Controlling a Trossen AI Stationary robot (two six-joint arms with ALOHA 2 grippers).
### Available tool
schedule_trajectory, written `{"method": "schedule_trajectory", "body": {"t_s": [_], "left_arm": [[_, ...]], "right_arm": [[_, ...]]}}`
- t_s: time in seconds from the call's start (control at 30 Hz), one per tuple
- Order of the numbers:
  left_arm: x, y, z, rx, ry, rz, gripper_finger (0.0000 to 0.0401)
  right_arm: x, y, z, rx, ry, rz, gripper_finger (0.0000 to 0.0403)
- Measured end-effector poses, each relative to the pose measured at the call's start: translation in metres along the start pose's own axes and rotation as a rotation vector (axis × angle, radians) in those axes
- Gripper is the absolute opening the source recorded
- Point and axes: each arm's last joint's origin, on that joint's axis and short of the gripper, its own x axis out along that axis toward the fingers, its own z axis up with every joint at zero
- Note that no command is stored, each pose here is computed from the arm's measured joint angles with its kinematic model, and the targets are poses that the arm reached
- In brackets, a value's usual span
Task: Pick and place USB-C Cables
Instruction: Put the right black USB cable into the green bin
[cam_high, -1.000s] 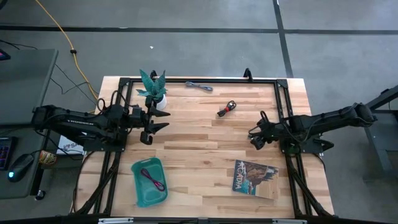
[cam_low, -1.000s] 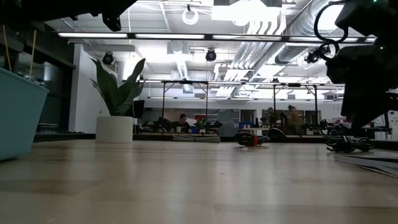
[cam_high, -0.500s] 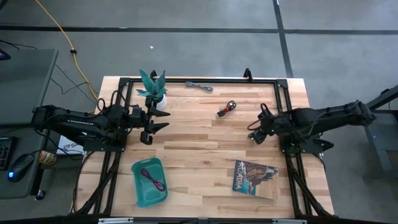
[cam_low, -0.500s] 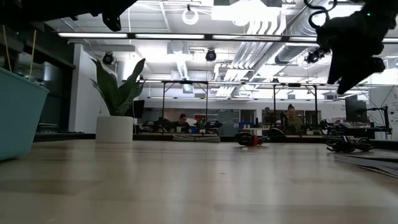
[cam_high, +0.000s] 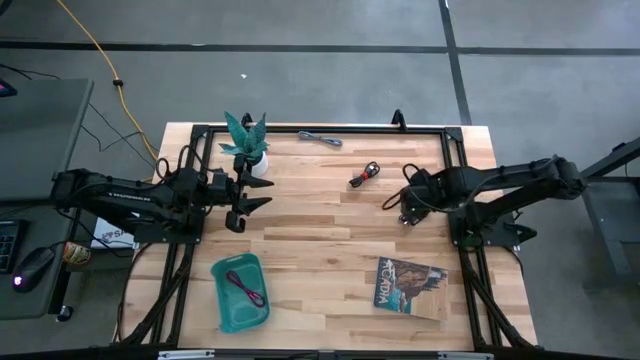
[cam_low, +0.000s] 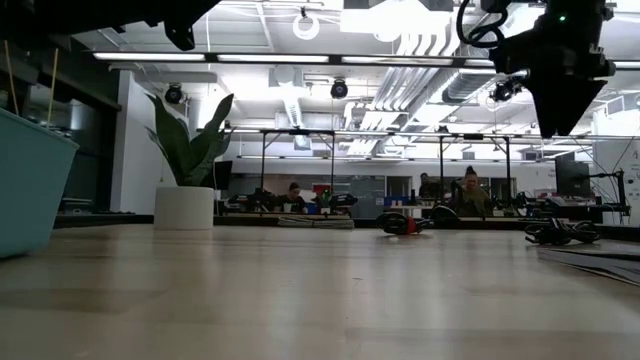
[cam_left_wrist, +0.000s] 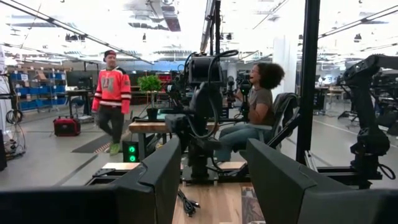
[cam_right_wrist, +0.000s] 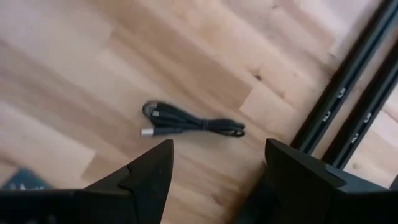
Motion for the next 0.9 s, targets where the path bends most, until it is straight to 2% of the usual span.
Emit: {"method": "schedule_trajectory", "body": {"t_s": [0.13,0.27,0.47,0.73,0.9], "left_arm": [[0.000,0.000,0.000,0.000,0.000,0.000,0.0163],[0.000,0.000,0.000,0.000,0.000,0.000,0.0163],[0.000,0.000,0.000,0.000,0.000,0.000,0.0163],[0.000,0.000,0.000,0.000,0.000,0.000,0.0163],[0.000,0.000,0.000,0.000,0.000,0.000,0.0163]], "right_arm": [[0.006,0.001,-0.002,-0.085,0.071,0.024,0.0245],[0.014,0.003,-0.003,-0.250,0.120,0.081,0.0245],[0.031,0.008,-0.007,-0.523,0.103,0.154,0.0245],[0.050,0.010,-0.014,-0.629,0.113,0.185,0.0245],[0.068,0.013,-0.018,-0.703,0.073,0.217,0.0245]]}}
